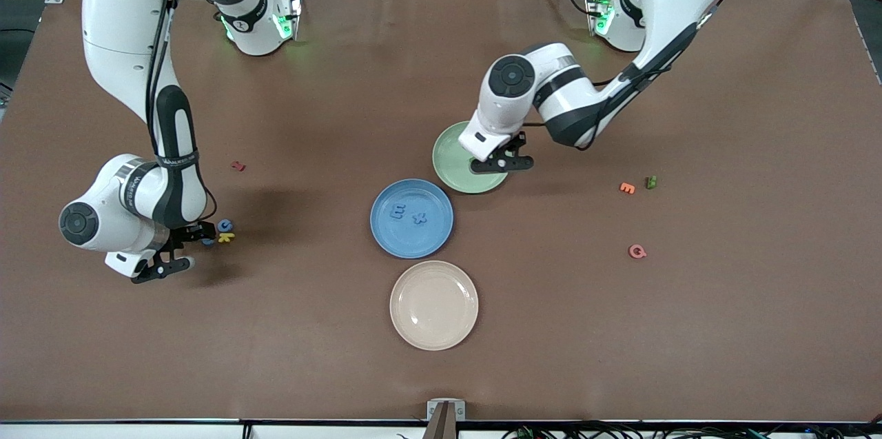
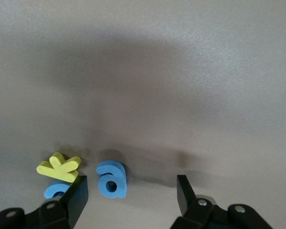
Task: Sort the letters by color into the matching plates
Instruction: 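Release the N on the green plate while the right gripper grasps blue a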
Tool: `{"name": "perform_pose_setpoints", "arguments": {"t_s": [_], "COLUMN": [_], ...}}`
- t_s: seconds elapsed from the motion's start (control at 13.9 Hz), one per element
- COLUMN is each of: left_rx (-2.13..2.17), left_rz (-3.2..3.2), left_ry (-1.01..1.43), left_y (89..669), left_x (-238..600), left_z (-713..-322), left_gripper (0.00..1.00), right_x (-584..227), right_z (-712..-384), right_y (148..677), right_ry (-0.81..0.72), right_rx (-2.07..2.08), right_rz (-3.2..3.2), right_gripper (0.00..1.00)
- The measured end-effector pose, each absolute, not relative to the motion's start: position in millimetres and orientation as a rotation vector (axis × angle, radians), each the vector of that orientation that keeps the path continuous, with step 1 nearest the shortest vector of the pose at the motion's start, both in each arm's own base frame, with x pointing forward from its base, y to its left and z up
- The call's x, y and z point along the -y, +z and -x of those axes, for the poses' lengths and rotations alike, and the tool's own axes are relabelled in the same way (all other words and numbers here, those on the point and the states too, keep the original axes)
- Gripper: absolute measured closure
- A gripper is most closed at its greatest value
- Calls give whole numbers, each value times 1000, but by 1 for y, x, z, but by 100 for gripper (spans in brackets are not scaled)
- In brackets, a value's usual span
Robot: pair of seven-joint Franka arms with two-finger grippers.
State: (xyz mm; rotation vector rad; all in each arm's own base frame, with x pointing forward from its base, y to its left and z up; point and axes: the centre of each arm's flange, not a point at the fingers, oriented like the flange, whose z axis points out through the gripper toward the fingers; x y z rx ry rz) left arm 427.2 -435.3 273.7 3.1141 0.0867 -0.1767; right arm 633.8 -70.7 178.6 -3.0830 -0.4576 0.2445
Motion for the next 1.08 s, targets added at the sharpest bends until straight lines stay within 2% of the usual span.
{"name": "perform_pose_setpoints", "arguments": {"t_s": [0.43,0.5,0.58,0.72,0.79,0.94,1.01,1.08], "left_rx": [-176,-193,-211,-244,-267,-337,-373,-402], "left_rz": [-3112,-3118,-3122,-3111,-3100,-3086,-3082,-3078], "left_ry": [-177,-166,-156,-136,-119,-73,-46,-17], "left_y": [220,212,209,213,218,224,227,230], "left_x": [467,471,474,475,474,462,453,443], "left_z": [-400,-396,-394,-402,-413,-442,-460,-477], "left_gripper": [67,66,59,38,29,6,0,0], "right_x": [75,78,79,80,80,75,76,73], "right_z": [-631,-631,-631,-632,-632,-632,-632,-633], "right_y": [169,169,168,170,170,172,172,173], "right_ry": [256,250,249,246,246,250,250,253], "right_rx": [437,431,426,424,425,431,431,434], "right_rz": [3061,3060,3058,3055,3055,3043,3042,3035], "right_gripper": [19,26,26,41,42,57,58,67]}}
